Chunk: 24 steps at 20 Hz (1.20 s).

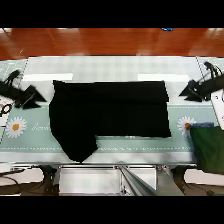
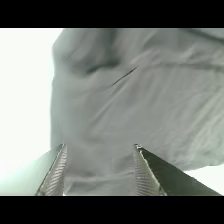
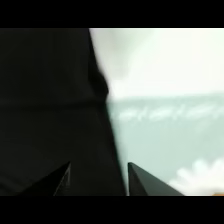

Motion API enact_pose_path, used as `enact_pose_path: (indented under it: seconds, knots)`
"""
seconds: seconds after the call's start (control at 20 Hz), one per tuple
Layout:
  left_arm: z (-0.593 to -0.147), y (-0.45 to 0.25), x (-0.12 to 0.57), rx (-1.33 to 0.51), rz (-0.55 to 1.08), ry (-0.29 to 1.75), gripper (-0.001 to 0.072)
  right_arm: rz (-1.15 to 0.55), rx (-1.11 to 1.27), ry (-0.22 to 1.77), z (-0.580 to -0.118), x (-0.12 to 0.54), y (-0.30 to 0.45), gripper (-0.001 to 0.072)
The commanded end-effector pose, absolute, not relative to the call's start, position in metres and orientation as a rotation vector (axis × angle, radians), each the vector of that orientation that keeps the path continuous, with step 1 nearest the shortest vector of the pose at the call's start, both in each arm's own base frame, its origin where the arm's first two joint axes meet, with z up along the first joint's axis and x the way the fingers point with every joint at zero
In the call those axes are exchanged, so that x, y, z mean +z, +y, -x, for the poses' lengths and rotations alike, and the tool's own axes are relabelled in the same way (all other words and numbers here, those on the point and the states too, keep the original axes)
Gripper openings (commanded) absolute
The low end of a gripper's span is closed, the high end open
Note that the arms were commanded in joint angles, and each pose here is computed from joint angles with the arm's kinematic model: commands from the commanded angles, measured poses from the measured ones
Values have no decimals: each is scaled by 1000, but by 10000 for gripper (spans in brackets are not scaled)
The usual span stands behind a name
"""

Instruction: Fold the shirts.

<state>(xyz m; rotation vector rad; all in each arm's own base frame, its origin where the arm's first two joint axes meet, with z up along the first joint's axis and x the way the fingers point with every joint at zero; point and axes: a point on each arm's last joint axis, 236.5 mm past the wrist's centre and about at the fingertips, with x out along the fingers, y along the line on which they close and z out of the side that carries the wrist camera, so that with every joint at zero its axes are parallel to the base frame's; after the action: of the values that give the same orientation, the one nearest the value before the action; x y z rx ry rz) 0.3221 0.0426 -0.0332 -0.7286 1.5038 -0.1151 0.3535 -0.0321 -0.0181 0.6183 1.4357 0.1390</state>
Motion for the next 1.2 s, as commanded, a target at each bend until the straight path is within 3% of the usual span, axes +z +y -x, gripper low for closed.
enact_pose_path:
  seconds: [0.0,0.1,0.2,0.5,0.65,1.0,1.05,1.1,1.15]
  knots:
    - [-265,49,-54,-7,920,1357,506,-759,172,1220,-316,-21,-2,414]
    - [-250,36,-57,-9,1107,1248,506,-829,195,1151,-298,-24,20,414]
    - [-243,29,-57,-4,1184,1195,506,-862,226,1158,-282,-27,36,414]
    - [-188,-10,-93,4,1026,1538,506,-871,285,1202,-267,-26,50,413]
    - [-179,-29,-101,-43,972,1600,506,-880,288,1194,-269,-24,51,413]
    - [-178,-60,-120,-91,1023,1622,497,-892,277,1191,-270,-24,50,413]
    - [-179,-63,-121,-101,1004,1627,293,-892,276,1189,-270,-24,50,413]
    - [-179,-65,-121,-127,974,1627,16,-891,274,1187,-271,-24,49,413]
    - [-180,-67,-119,-158,949,1622,18,-888,261,1186,-271,-25,44,413]
